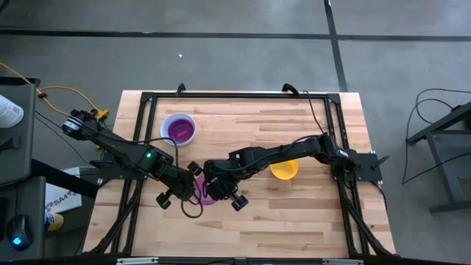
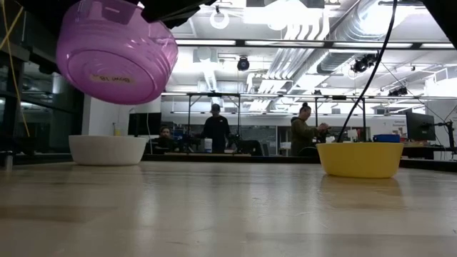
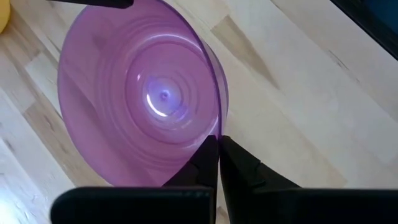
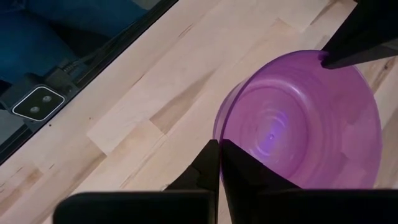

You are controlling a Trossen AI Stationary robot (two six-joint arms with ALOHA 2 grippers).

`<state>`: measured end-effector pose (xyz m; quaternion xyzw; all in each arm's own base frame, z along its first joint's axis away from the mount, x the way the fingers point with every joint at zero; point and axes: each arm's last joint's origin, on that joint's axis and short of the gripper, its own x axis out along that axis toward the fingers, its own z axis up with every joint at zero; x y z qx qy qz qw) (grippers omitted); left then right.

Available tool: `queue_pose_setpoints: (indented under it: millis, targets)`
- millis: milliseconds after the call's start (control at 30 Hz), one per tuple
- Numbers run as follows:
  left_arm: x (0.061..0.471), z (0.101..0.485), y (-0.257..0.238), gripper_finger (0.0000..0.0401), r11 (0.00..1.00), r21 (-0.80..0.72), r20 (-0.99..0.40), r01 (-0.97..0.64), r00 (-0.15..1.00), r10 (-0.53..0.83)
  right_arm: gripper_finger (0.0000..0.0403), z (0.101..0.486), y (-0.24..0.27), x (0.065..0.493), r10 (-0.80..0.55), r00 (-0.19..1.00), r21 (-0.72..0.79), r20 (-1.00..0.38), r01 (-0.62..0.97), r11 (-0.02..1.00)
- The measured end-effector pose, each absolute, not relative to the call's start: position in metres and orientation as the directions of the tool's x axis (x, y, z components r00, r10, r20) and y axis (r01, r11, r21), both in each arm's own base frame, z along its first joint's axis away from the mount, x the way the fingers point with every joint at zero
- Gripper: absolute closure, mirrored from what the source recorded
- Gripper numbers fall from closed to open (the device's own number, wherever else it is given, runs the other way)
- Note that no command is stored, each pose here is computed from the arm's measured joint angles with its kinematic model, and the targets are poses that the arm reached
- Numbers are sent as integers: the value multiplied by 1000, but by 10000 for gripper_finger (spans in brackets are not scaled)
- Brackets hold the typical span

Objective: Nest bowls inside each other
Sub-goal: Stack the violet bowl on top of the red bowl

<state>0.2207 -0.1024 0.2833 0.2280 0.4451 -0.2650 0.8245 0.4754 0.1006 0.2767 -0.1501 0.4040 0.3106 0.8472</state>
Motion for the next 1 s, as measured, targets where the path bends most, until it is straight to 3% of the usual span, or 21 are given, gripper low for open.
queue_pose_setpoints:
  millis: [633,1000]
  targets:
    - [221,283,-102,401,755,146,-854,639,467,-229,397,277,101,475,405,478,-18,-779,-663,748]
    - [221,283,-102,401,762,145,-855,632,468,-226,296,277,100,476,360,500,-41,-788,-625,779]
